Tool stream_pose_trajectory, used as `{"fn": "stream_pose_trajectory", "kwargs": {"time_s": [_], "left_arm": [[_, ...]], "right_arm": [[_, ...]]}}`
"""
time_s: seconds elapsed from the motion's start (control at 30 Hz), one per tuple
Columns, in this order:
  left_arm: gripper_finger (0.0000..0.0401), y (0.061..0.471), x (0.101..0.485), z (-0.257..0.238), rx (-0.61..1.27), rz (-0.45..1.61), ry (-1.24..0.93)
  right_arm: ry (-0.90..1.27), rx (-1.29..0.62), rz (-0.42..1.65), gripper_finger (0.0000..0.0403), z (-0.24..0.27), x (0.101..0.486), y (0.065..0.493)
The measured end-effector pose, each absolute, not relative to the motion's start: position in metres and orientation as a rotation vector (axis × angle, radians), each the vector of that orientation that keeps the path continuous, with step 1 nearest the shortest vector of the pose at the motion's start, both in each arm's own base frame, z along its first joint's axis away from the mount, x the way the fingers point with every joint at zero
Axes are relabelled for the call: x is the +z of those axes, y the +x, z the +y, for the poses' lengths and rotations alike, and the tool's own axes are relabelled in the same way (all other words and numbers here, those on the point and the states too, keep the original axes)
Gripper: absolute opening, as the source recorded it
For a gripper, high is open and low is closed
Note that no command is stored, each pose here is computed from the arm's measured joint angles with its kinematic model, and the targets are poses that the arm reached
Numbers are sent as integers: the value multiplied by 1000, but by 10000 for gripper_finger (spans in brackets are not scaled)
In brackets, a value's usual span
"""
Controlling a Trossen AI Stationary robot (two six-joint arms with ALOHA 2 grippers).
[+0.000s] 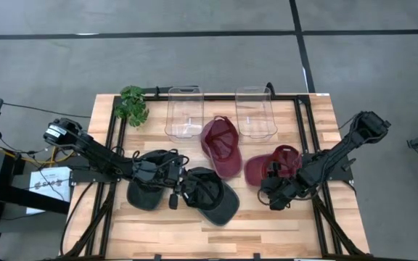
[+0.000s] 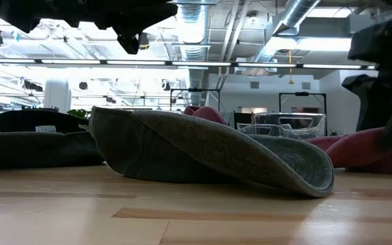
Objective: Pick & Place hat
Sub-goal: Put the right red cap into the right transparent bin
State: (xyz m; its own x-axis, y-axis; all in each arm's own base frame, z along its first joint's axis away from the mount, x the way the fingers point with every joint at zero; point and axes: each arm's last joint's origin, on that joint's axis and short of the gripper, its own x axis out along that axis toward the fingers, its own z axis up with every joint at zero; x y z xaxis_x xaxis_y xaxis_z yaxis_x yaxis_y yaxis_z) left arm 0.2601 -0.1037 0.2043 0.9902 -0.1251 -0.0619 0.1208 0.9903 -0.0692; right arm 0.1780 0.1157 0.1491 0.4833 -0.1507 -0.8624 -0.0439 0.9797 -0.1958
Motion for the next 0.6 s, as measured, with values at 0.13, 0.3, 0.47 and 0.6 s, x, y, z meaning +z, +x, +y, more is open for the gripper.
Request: {"fn": "stream_pose_trajectory", "kwargs": {"time_s": [0.13,0.3,0.47,0.6], "left_arm": [[102,260,204,-104,-123,65,-66],[102,260,204,-104,-123,64,-66],[102,260,204,-104,-123,64,-66],[102,260,204,-104,-122,64,-66]], "right_arm": [[-220,-108,1104,149,113,139,182],[-216,-127,1098,57,111,137,186],[-195,-120,1044,17,114,148,187],[-203,-66,955,6,123,171,192]]}}
